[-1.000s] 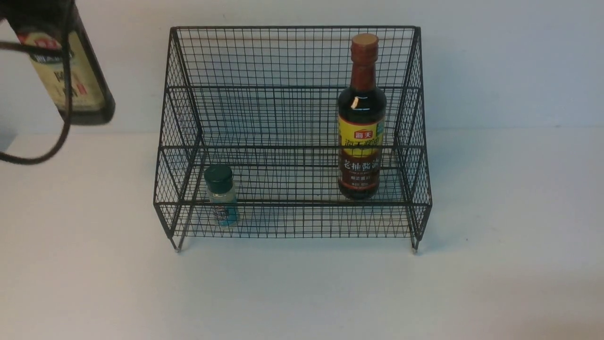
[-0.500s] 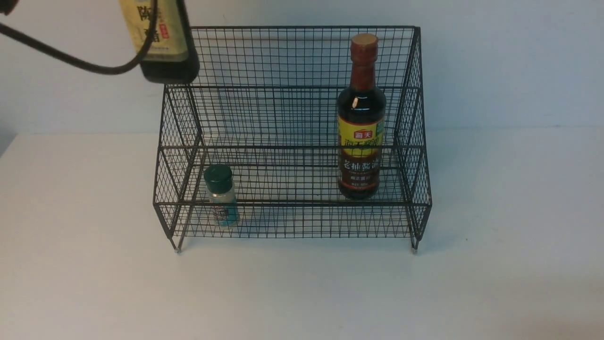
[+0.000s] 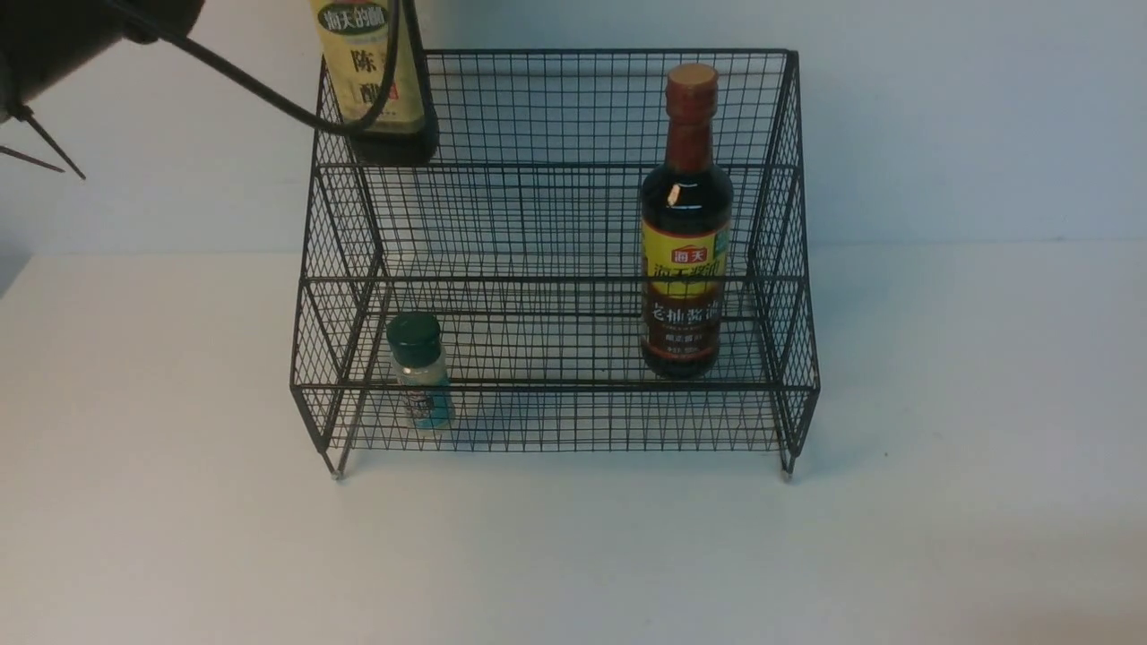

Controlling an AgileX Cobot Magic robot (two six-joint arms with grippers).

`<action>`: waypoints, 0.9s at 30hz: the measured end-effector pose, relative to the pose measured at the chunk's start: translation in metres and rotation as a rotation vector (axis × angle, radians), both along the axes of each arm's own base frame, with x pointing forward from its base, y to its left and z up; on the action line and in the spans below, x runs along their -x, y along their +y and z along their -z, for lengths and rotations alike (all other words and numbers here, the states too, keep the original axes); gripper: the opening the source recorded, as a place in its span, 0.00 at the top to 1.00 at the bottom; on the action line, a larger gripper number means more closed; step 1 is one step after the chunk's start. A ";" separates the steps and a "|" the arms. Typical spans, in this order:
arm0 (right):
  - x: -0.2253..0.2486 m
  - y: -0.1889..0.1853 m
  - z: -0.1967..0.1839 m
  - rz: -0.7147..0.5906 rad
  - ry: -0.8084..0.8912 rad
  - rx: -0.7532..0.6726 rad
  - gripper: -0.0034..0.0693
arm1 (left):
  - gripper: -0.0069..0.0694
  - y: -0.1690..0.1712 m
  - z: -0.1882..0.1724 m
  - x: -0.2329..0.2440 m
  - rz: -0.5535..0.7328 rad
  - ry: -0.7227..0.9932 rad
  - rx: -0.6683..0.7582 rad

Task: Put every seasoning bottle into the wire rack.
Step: Use the left arm to put the condiment bottle back on the shelf

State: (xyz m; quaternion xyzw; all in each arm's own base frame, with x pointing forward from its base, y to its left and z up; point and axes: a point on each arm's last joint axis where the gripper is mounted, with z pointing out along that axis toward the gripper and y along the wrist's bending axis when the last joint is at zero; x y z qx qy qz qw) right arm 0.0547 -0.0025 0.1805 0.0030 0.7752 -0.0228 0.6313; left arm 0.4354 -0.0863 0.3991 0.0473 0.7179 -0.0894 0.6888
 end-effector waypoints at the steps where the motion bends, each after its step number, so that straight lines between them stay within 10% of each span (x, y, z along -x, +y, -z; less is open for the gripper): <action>1: 0.000 0.000 0.000 0.000 0.000 0.000 0.97 | 0.49 -0.001 0.003 -0.001 -0.001 0.020 -0.003; 27: 0.000 0.000 0.000 0.000 0.000 0.000 0.97 | 0.49 -0.009 0.070 -0.016 -0.082 0.418 0.031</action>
